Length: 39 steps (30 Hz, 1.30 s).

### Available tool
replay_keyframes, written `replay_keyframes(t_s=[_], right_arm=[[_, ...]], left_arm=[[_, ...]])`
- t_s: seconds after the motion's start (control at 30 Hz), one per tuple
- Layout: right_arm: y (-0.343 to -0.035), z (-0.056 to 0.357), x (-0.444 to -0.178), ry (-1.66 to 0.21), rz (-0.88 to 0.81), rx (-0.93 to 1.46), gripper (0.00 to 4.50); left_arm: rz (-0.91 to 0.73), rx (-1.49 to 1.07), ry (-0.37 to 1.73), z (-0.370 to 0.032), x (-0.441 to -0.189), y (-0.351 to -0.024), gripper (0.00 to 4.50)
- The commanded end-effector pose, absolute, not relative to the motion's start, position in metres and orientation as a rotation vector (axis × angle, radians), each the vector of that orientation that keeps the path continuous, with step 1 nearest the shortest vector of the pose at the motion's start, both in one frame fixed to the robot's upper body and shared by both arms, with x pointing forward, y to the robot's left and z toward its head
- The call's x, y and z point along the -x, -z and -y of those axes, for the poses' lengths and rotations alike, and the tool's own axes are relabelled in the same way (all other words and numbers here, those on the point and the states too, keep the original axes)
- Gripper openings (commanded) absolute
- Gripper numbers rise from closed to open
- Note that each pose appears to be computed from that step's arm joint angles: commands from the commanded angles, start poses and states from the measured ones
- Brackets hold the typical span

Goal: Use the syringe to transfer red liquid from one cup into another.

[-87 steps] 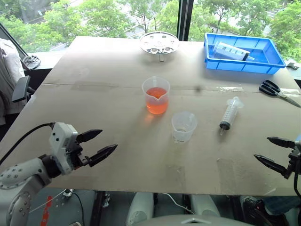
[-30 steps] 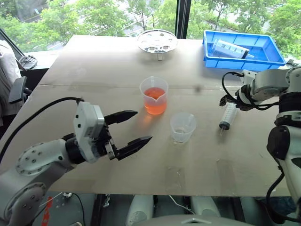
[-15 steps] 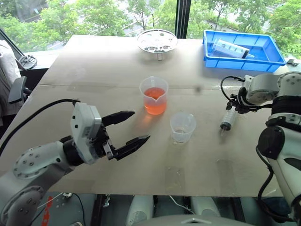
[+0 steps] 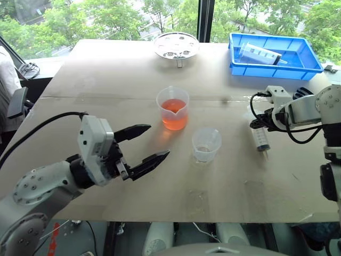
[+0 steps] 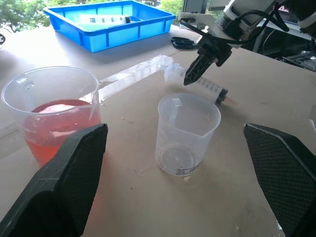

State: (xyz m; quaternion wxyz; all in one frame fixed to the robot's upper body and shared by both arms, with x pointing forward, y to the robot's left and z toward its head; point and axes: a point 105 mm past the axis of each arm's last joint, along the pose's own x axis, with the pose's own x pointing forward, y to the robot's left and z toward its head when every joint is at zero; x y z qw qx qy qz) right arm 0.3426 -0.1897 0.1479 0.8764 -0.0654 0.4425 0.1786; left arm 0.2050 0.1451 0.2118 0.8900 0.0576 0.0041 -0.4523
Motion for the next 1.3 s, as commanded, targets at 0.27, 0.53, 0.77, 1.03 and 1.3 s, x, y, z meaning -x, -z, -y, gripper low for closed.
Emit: replay_keyframes(t_s=[0.27,0.53,0.77,1.03,1.3], right_arm=[[-0.136,0.181,-0.307,-0.881,-0.828,0.649,1.36],[-0.130,0.179,-0.305,-0.946,-0.833,0.662,2.71],[-0.132,0.171,-0.314,-0.839,-0.879,0.538,4.05],[-0.190,0.160,-0.309,-0.969,-0.670,0.416,1.50],[-0.352,0.101,-0.319,-1.211,0.143,-0.203,1.50]], left_arm=[[0.026,-0.154,0.961,-0.142,-0.207,-0.221,4.50],[0.032,-0.157,0.958,-0.139,-0.208,-0.221,4.50],[0.037,-0.156,0.958,-0.138,-0.210,-0.221,4.50],[0.056,-0.152,0.903,-0.144,-0.212,-0.221,4.50],[0.178,-0.071,0.631,-0.179,-0.235,-0.238,4.50]])
